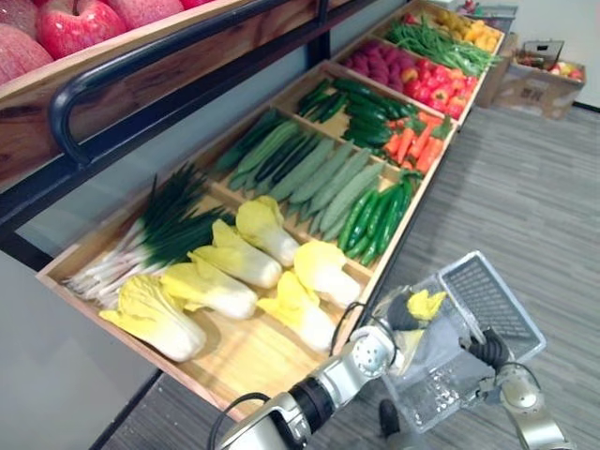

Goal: Pick vegetable in the basket

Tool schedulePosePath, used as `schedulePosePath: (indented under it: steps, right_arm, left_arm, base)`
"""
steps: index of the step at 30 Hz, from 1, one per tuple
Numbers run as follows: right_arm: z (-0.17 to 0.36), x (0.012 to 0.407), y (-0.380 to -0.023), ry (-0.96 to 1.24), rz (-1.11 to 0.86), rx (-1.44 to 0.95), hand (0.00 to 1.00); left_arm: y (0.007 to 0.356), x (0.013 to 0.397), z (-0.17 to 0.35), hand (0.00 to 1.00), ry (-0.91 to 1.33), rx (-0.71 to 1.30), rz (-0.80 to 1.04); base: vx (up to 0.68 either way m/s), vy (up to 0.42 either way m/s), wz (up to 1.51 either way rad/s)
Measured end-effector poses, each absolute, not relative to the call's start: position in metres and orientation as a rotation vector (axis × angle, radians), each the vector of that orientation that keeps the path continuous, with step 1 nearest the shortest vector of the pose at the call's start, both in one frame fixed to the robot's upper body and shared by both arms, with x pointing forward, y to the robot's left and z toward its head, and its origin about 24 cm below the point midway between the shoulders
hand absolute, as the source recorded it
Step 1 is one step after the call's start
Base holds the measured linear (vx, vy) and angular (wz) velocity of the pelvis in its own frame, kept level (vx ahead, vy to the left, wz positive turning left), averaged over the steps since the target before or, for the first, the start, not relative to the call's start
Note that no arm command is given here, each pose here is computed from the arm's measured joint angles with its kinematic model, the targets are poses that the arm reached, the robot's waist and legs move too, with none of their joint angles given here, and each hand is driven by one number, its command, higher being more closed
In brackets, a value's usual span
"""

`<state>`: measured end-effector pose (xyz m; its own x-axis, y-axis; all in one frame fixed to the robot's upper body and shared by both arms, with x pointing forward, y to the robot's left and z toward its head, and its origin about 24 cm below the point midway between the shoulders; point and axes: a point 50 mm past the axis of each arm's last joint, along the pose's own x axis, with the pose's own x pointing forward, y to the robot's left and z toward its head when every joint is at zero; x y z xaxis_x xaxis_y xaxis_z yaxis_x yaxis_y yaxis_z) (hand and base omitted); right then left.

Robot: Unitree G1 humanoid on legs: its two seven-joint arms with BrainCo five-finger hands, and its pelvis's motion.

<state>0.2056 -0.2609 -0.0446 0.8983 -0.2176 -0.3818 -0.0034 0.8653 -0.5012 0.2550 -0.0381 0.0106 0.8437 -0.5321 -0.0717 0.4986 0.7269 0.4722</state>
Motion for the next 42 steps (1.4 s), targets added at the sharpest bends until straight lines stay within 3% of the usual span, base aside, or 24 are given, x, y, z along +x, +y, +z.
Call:
schedulePosePath:
  steps: [20,28,29,42]
  right_arm:
    - [-0.047,0.212,-0.253,0.431,-0.125,-0.499,1.00]
    - [-0.047,0.214,-0.249,0.424,-0.122,-0.487,1.00]
    - [-0.047,0.216,-0.247,0.421,-0.121,-0.480,1.00]
    - [-0.046,0.219,-0.244,0.411,-0.108,-0.479,1.00]
  left_arm:
    - [-0.040,0.255,0.003,1.00,-0.057,0.560,-0.605]
    - [-0.074,0.232,0.009,1.00,-0.114,0.552,-0.779]
    - [-0.078,0.231,0.013,0.00,-0.132,0.547,-0.797]
    - [-0.095,0.218,0.022,0.00,-0.197,0.553,-0.918]
  base:
    - [0.00,0.000,0.00]
    - [0.00,-0.003,-0.01]
    - [-0.02,-0.031,-0.07]
    - [0.00,-0.015,-0.01]
